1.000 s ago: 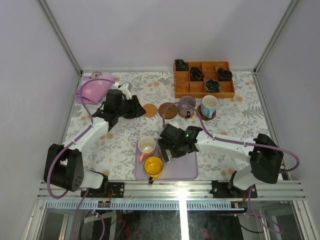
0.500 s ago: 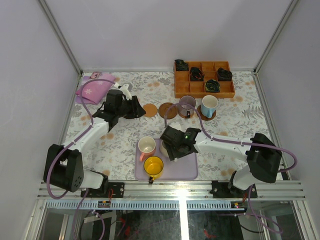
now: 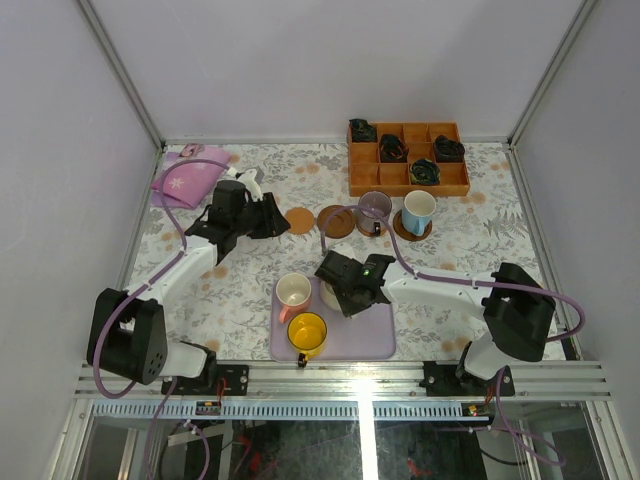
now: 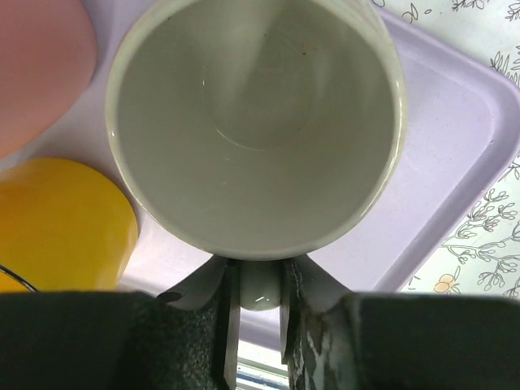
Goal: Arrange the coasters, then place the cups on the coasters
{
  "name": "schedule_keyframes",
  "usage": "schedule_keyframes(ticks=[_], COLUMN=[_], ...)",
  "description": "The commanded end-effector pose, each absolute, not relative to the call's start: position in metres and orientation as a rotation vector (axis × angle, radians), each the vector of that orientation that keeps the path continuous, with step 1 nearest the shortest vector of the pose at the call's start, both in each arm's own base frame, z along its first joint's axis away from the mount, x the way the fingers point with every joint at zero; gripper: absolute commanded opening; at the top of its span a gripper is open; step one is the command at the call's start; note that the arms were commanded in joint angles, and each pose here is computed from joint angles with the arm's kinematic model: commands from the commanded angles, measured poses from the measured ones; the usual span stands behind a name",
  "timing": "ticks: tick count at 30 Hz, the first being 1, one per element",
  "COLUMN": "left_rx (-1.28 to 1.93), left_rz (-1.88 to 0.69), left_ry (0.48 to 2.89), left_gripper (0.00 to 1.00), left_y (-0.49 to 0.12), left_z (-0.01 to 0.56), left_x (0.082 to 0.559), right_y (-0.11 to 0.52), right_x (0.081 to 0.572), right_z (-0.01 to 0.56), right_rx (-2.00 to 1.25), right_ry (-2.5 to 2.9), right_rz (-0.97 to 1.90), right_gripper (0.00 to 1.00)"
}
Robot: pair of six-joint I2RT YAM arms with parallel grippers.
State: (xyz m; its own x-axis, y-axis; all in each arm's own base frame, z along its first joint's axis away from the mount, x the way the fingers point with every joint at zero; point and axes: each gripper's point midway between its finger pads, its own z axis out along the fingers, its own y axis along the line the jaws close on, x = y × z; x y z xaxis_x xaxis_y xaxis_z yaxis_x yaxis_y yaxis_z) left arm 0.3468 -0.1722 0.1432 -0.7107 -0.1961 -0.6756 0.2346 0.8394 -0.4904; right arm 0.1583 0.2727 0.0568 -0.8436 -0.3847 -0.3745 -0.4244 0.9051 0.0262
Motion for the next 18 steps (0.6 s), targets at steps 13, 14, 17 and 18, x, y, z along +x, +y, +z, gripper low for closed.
schedule_keyframes(ticks=[13, 14, 17, 18], left_rx=[0.057, 0.053, 0.047, 0.044], left_rz=[-0.689, -0.68, -0.658, -0.649], left_ry=[2.226, 2.225, 2.213, 2.21], left_gripper=[0.44, 0.44, 0.44, 0.44], left_y=[-0.17, -0.168, -0.165, -0.163], left_z=[0.147, 0.147, 0.149, 0.149], left_x=[0.345, 0.346, 0.346, 0.346], right_y=[0.295, 0.3, 0.309, 0.31], right_x=[0.233, 0.24, 0.262, 0.27], right_z=[0.17, 0.177, 0.186, 0.192], right_rx=[-0.398, -0.389, -0.352, -0.33], right_ry=[2.34, 2.318, 2.289, 2.28], right_rz=[0.099, 0.092, 0.061, 0.063], right_gripper=[0.0, 0.0, 0.0, 0.0])
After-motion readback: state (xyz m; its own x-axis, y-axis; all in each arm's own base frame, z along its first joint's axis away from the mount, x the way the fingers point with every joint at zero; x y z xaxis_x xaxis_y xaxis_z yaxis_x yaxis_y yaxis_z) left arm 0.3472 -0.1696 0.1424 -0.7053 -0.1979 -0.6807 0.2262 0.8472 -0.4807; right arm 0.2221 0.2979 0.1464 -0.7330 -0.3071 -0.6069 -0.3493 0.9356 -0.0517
